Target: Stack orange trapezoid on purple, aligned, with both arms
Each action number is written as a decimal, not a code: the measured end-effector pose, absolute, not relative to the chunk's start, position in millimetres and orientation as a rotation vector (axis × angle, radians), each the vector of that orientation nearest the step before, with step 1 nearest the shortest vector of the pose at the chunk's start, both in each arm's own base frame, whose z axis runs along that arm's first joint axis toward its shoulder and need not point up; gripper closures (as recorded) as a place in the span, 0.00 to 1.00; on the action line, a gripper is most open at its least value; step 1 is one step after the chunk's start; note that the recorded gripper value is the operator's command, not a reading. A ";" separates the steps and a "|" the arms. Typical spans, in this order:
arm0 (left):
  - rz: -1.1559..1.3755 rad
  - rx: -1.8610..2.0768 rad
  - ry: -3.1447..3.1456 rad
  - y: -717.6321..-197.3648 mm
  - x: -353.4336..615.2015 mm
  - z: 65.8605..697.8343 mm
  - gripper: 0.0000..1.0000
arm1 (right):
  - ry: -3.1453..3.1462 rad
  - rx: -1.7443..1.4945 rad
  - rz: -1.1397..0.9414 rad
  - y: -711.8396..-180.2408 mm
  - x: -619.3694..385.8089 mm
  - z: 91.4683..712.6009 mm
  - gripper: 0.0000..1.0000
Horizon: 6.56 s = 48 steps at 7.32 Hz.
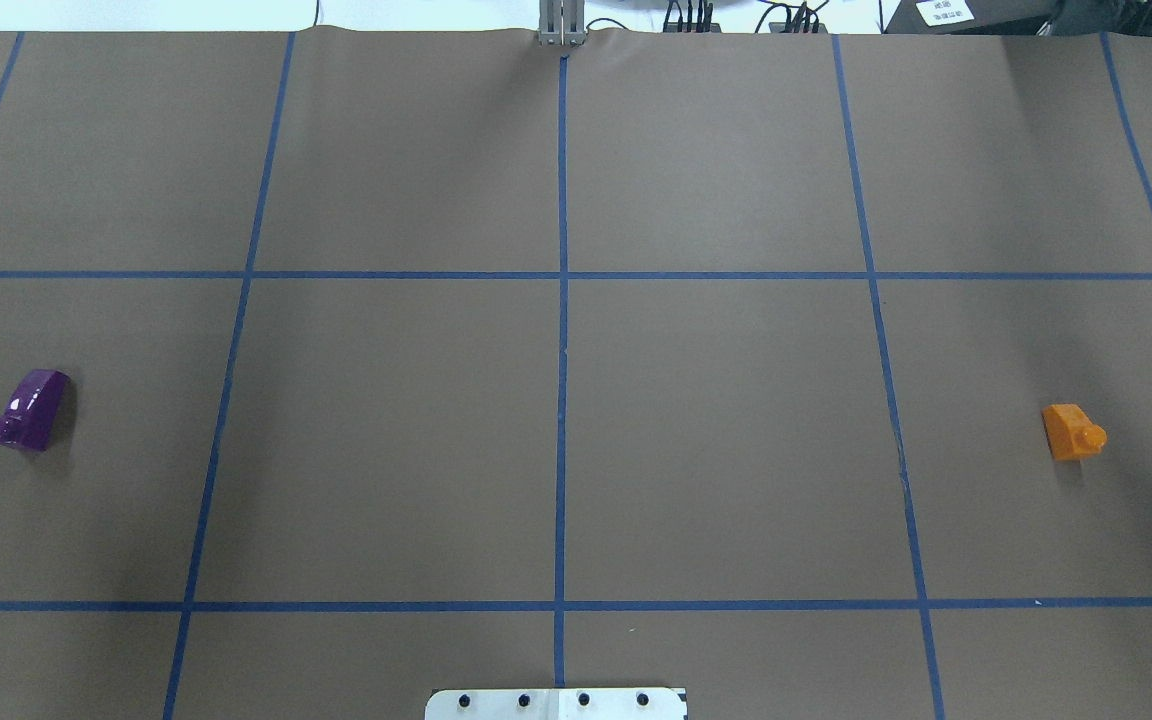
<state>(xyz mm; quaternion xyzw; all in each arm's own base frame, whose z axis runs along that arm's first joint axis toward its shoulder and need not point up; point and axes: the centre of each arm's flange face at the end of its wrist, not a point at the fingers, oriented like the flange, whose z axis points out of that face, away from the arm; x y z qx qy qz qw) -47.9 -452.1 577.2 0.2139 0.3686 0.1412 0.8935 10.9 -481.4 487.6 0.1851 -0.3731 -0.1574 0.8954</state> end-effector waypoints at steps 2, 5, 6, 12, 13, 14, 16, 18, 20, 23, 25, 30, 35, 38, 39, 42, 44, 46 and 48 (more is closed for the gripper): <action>0.163 0.340 0.850 -437.9 -16.7 590.7 0.00 | -0.845 0.348 -0.299 -483.1 -31.8 485.4 0.00; 0.014 0.239 0.849 -423.5 80.6 592.8 0.00 | -0.848 0.309 -0.276 -482.8 -70.2 481.8 0.00; -0.005 0.221 0.830 -417.5 121.5 591.3 0.00 | -0.846 0.310 -0.276 -483.1 -72.0 481.4 0.00; 0.045 0.188 0.772 -388.0 229.9 594.6 0.35 | -0.837 0.310 -0.273 -484.3 -72.4 483.1 0.00; 0.054 0.185 0.765 -386.1 233.5 597.9 0.41 | -0.837 0.309 -0.273 -484.3 -72.7 483.3 0.00; 0.057 0.182 0.756 -385.3 235.2 602.8 0.52 | -0.837 0.309 -0.274 -484.2 -73.2 483.2 0.00; 0.058 0.177 0.747 -384.7 236.0 608.0 1.00 | -0.837 0.309 -0.275 -484.1 -73.7 483.0 0.00; 0.055 0.187 0.761 -385.1 236.8 598.4 1.00 | -0.837 0.309 -0.276 -484.0 -74.3 483.0 0.00; 0.052 0.207 0.801 -389.3 242.1 551.0 1.00 | -0.837 0.309 -0.277 -484.0 -74.5 482.9 0.00; -0.031 0.148 0.823 -436.0 318.8 403.7 1.00 | -0.838 0.308 -0.278 -483.8 -75.3 483.0 0.00; 0.013 0.072 0.821 -432.9 418.9 277.3 1.00 | -0.839 0.306 -0.279 -482.8 -75.7 483.9 0.00; 0.042 0.084 0.800 -466.4 607.8 154.1 1.00 | -0.838 0.305 -0.279 -483.4 -76.1 483.9 0.00; 0.048 0.083 0.795 -484.2 645.3 157.5 1.00 | -0.835 0.307 -0.280 -484.2 -76.7 483.4 0.00; 0.050 0.079 0.789 -485.3 649.0 158.2 0.97 | -0.830 0.309 -0.279 -484.7 -76.5 483.5 0.00; 0.050 0.079 0.787 -485.5 649.4 158.9 0.97 | -0.830 0.310 -0.279 -484.9 -76.5 483.3 0.00; 0.048 0.077 0.782 -486.8 649.4 161.5 0.55 | -0.830 0.311 -0.280 -485.3 -76.6 482.6 0.00; 0.047 0.076 0.780 -487.0 649.5 163.3 0.00 | -0.830 0.312 -0.281 -485.8 -77.0 481.9 0.00; 0.049 0.076 0.781 -485.6 650.6 164.8 0.00 | -0.830 0.312 -0.281 -485.7 -77.3 481.9 0.00; 0.045 0.090 0.800 -489.1 644.0 158.0 0.00 | -0.832 0.307 -0.275 -485.1 -77.6 482.5 0.00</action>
